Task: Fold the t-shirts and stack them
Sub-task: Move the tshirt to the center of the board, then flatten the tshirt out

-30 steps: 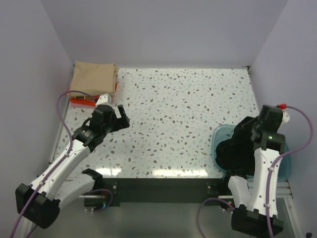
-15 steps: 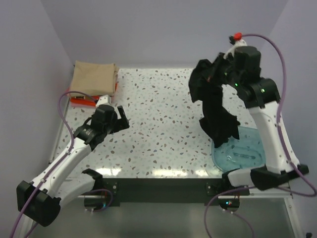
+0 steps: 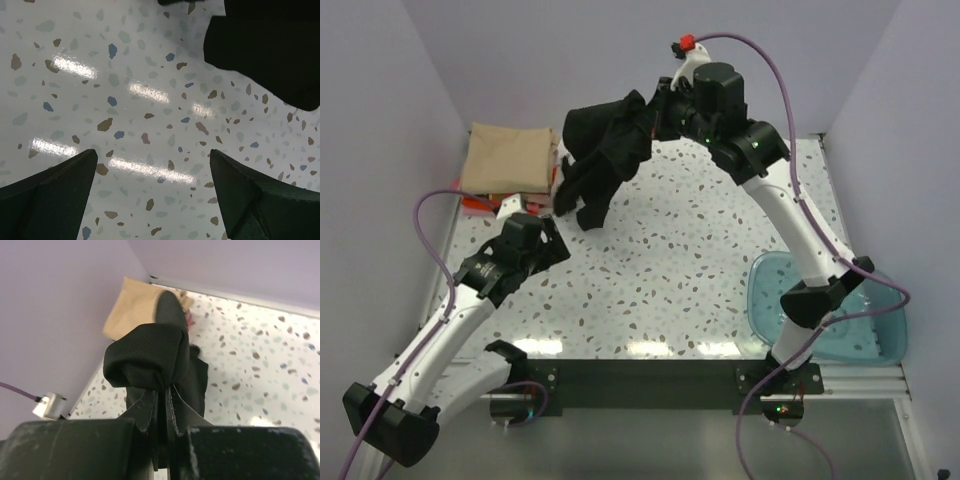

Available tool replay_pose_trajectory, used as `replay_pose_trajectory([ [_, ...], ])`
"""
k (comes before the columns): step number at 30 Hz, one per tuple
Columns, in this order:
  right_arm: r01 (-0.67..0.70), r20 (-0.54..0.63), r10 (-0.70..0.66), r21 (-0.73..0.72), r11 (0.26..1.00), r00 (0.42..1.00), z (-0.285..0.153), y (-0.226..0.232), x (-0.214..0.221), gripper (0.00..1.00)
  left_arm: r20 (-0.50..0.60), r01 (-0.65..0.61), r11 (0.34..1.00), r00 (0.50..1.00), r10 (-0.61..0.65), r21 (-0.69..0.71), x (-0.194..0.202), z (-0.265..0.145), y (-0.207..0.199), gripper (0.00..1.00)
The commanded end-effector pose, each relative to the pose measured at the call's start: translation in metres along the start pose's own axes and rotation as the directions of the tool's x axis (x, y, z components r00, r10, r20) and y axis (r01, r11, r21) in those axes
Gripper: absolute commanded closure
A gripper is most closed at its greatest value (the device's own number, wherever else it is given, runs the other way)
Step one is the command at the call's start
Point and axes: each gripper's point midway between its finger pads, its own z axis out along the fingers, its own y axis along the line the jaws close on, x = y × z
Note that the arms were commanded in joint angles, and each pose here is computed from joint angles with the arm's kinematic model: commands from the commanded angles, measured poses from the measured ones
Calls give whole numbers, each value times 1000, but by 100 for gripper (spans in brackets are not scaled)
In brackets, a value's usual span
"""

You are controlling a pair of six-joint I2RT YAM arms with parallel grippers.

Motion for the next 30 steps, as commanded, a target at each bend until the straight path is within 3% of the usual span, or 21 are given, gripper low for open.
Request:
replay_pose_trajectory([
  [1, -43, 108, 33, 87, 995, 994, -37, -21, -16, 100, 41, 37, 999, 999, -35, -40, -14, -10, 5, 0],
  [2, -81, 127, 64, 136, 987, 990, -49, -41, -16, 100, 45, 38, 998, 998, -35, -48, -15, -11, 6, 0],
  [3, -107, 22, 105, 208, 972, 994, -36, -76, 32, 100, 42, 36, 998, 999, -33, -57, -14, -10, 8, 0],
  [5, -218, -32, 237, 291, 931, 971, -37, -138, 64, 99, 43, 35, 997, 999, -32, -68, -14, -8, 9, 0],
  [6, -238, -108, 297, 372, 897, 949, -36, -173, 110, 85, 41, 33, 997, 999, -30, -72, -15, -5, 8, 0],
  [10, -221, -191, 411, 609, 762, 891, -50, -279, 181, 42, 10, 21, 997, 1000, -20, -69, -12, 3, 0, 0],
  [12, -157, -240, 418, 677, 719, 876, -60, -299, 188, 33, -2, 15, 998, 1000, -16, -66, -11, 9, -4, 0],
  [18, -37, -299, 355, 716, 697, 886, -79, -314, 199, 4, -58, 3, 1000, 998, -5, -29, -1, 40, -26, 0],
  [24, 79, -394, 279, 687, 722, 876, -96, -306, 223, 1, -108, -18, 1000, 994, 16, -17, 0, 87, -44, 0],
  [30, 228, -534, 179, 608, 760, 826, -85, -276, 259, 1, -212, 39, 999, 976, -45, -33, 15, 139, -28, 0],
])
